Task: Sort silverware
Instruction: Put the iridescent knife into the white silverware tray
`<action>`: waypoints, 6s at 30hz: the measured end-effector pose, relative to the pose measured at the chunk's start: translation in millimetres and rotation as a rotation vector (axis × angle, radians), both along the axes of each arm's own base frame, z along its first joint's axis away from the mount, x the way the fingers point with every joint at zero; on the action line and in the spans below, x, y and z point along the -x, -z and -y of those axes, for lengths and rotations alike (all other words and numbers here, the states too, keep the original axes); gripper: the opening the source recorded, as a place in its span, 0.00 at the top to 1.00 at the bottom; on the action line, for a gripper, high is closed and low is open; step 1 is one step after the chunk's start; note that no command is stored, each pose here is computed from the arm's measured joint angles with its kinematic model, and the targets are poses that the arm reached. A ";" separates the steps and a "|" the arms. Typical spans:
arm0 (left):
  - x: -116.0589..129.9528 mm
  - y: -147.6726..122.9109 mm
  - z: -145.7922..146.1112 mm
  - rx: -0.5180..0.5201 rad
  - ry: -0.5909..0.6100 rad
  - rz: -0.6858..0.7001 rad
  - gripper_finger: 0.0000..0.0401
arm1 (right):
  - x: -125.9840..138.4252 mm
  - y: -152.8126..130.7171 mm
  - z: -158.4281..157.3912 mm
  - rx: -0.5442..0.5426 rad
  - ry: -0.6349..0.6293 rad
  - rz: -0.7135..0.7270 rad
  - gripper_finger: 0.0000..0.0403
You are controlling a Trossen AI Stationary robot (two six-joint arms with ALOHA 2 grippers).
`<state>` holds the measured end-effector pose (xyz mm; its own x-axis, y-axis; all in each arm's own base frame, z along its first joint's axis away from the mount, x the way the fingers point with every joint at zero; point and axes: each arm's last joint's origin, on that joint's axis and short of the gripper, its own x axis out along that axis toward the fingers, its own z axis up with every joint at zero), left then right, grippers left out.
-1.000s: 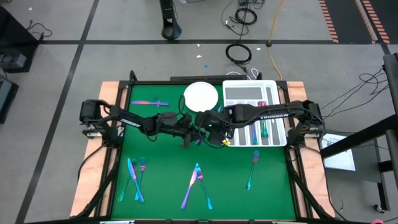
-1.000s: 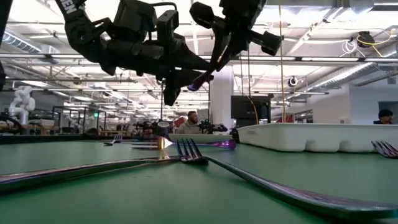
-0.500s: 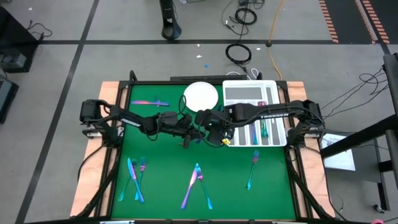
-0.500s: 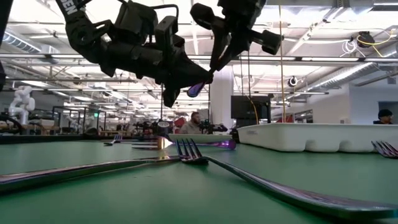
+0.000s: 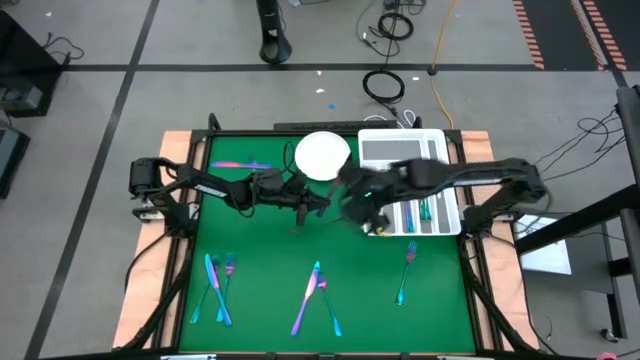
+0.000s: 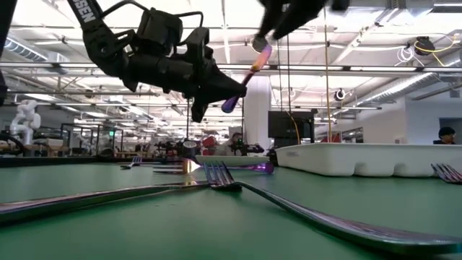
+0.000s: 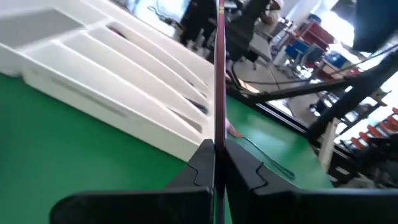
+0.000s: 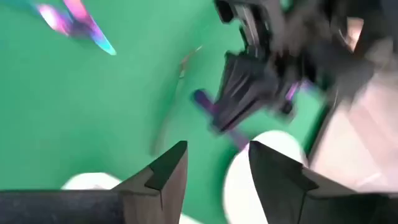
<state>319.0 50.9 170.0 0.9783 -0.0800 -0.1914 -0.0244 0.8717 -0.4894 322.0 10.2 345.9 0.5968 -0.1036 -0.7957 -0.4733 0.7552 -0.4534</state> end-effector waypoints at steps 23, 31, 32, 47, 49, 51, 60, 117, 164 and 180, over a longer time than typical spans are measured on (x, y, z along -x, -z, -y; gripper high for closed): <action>-28.4 -67.1 17.4 -0.415 0.036 0.412 0.97 | 99.9 82.2 21.3 -0.760 0.331 1.045 0.69; -36.0 -75.9 17.0 -0.448 0.019 0.408 0.97 | 78.5 65.8 22.3 -0.722 0.298 1.078 0.53; -37.6 -75.5 17.1 -0.450 0.007 0.410 0.97 | 75.7 64.3 22.4 -0.711 0.293 1.079 0.52; -47.9 -66.9 14.9 -0.467 -0.006 0.407 0.97 | 57.0 67.9 25.5 -0.671 0.308 1.026 0.56; -47.7 -67.4 14.1 -0.470 -0.009 0.412 0.97 | 58.3 66.7 25.5 -0.671 0.308 1.026 0.58; -47.6 -67.3 12.8 -0.482 -0.012 0.410 0.97 | 60.4 65.4 25.5 -0.664 0.308 1.022 0.59; -47.5 -67.4 11.9 -0.486 -0.015 0.411 0.97 | 61.1 63.3 25.8 -0.648 0.298 1.038 0.80; -4.2 -29.9 -21.2 -0.541 0.030 0.086 0.62 | 194.1 175.7 68.8 -1.141 1.780 0.117 1.00; 61.4 -92.9 51.6 -0.488 0.308 -0.141 0.62 | 118.5 94.0 39.6 -1.218 0.927 0.478 0.75; 67.2 -40.4 107.8 -0.064 0.380 -0.732 0.62 | 48.7 140.5 -35.3 -1.069 0.492 0.455 0.75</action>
